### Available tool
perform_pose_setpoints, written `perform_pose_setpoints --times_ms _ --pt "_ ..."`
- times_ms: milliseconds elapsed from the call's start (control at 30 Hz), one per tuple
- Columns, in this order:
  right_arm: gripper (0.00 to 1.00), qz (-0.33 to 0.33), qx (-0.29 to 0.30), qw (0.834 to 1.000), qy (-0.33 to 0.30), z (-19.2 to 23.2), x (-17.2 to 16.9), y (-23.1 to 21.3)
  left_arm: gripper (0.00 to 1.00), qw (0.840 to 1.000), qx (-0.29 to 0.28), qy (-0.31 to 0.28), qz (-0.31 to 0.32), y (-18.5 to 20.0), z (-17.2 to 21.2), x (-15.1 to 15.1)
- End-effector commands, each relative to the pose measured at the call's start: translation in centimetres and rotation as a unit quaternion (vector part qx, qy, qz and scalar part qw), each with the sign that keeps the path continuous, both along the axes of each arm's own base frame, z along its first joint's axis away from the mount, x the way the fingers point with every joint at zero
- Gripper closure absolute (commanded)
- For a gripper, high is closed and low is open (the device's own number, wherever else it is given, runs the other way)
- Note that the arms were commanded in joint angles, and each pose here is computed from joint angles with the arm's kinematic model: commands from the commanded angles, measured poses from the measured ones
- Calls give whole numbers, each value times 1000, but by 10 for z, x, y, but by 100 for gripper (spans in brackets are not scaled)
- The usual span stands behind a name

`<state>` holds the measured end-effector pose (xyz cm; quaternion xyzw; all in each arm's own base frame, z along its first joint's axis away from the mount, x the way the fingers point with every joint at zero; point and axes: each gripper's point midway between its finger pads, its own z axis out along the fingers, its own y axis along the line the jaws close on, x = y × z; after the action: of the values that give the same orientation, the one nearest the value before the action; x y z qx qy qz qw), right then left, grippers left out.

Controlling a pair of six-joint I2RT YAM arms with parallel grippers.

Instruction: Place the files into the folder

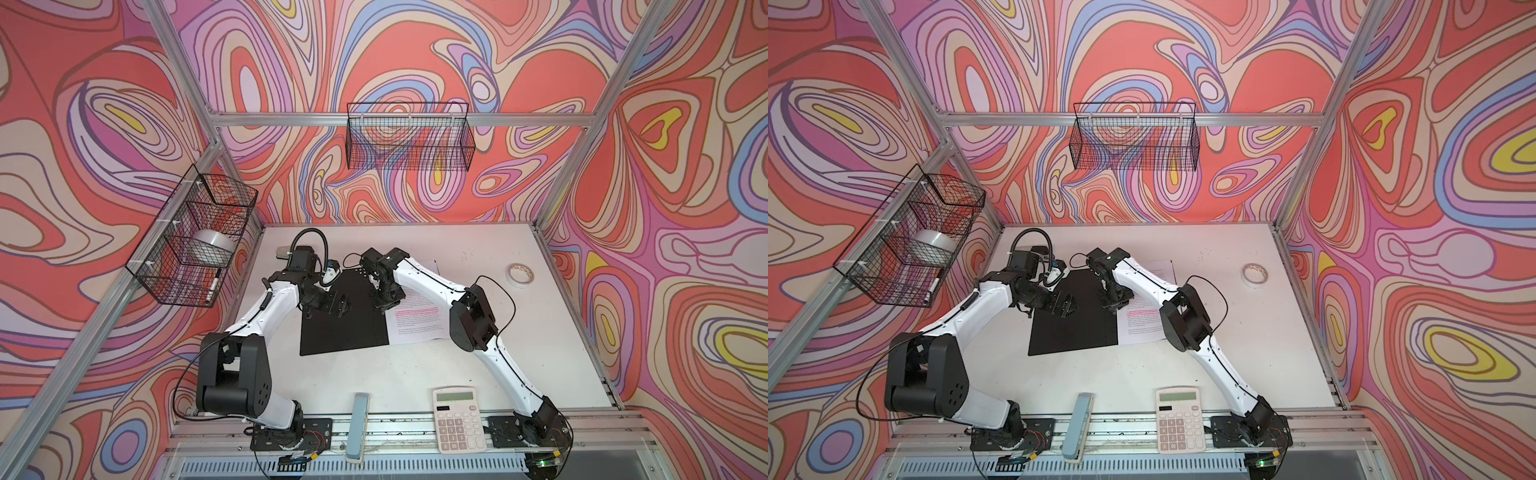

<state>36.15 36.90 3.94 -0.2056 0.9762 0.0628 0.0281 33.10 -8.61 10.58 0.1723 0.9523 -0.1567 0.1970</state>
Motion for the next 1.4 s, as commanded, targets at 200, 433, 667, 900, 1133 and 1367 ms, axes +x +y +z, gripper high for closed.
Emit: perform_pose_setpoints --times_ms 200,433,667,900,1133,1367 --pt "74 -35 41 993 -101 92 24 -8 0 994 96 6 43 36 4 -10" --pt "72 -92 72 984 -131 121 30 -38 0 988 134 12 75 53 -11 -10" --pt "72 -157 114 975 -109 111 28 -85 0 990 90 74 76 38 -27 -1" --pt "71 -213 129 965 -78 84 25 -133 0 993 14 93 70 10 -35 16" --pt "70 -273 146 949 -61 71 28 -180 0 995 -49 87 24 -35 -32 28" --pt "70 -295 152 941 -73 86 24 -209 0 982 -156 107 1 -95 -23 45"
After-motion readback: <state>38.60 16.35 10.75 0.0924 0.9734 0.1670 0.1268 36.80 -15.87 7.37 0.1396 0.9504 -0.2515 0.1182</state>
